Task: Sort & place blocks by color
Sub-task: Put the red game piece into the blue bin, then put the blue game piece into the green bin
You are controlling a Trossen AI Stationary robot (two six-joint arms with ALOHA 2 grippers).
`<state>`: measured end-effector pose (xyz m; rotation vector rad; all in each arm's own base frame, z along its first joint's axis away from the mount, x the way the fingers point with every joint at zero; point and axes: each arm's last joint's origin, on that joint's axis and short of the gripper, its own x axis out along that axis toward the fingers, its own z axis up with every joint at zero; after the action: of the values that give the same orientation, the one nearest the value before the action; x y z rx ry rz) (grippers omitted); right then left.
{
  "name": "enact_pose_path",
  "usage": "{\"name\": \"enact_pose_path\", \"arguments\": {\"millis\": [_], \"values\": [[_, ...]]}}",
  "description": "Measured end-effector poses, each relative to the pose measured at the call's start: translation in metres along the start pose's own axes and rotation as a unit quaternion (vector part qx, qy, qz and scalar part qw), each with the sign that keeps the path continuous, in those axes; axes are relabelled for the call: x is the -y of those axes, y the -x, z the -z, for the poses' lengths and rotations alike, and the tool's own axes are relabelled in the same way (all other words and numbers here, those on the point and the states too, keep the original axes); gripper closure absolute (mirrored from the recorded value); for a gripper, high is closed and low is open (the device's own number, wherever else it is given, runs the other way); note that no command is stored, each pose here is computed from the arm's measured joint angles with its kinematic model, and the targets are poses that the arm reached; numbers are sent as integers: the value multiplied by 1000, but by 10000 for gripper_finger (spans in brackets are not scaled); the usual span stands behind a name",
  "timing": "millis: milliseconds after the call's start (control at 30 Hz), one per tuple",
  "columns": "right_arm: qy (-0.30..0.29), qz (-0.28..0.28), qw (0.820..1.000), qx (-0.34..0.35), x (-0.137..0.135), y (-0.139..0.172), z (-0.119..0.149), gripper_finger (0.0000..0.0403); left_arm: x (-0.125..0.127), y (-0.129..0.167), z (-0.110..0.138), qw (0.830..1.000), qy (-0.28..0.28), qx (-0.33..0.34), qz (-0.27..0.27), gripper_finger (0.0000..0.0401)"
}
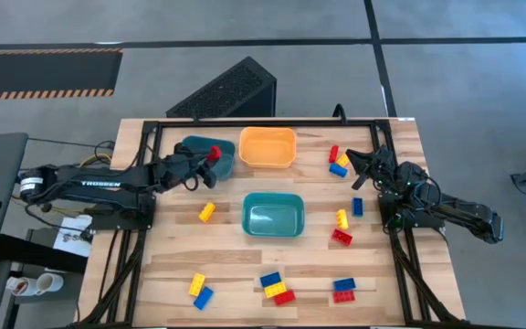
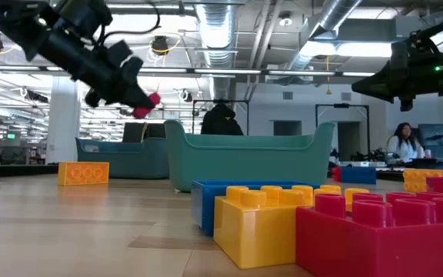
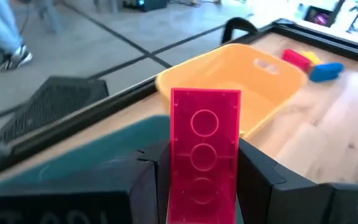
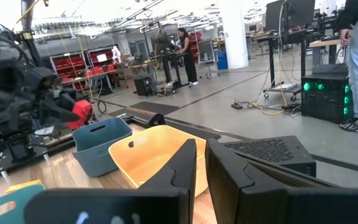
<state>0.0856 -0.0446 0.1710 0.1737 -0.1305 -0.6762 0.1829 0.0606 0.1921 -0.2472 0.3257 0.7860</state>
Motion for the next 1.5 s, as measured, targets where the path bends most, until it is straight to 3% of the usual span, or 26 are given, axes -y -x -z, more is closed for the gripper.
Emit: {"name": "enact_pose_path", "arguments": {"millis": [100, 367, 533, 700, 867, 1067, 1333, 1500], "values": [[0, 0, 1000, 0, 0, 0, 0, 342, -5, -2, 3, 1000, 16, -7, -13, 282], [0, 0, 1000, 0, 0, 0, 0, 342, -10, -4, 3, 1000, 19, -17, -17, 94], [0, 0, 1000, 0, 0, 0, 0, 342, -7, -3, 3, 999, 28, -24, 19, 47], [0, 0, 1000, 0, 0, 0, 0, 342, 5, 16, -12, 990, 43, 27, 130, 60], [0, 0, 1000, 0, 0, 0, 0, 342, 24, 49, -22, 964, 36, 79, 252, 99], [0, 0, 1000, 0, 0, 0, 0, 342, 40, 90, -15, 927, 19, 114, 357, 153], [0, 0, 1000, 0, 0, 0, 0, 342, 39, 106, 31, 902, 10, 126, 412, 209], [0, 0, 1000, 0, 0, 0, 0, 342, 35, 105, 42, 893, -2, 167, 417, 232]]}}
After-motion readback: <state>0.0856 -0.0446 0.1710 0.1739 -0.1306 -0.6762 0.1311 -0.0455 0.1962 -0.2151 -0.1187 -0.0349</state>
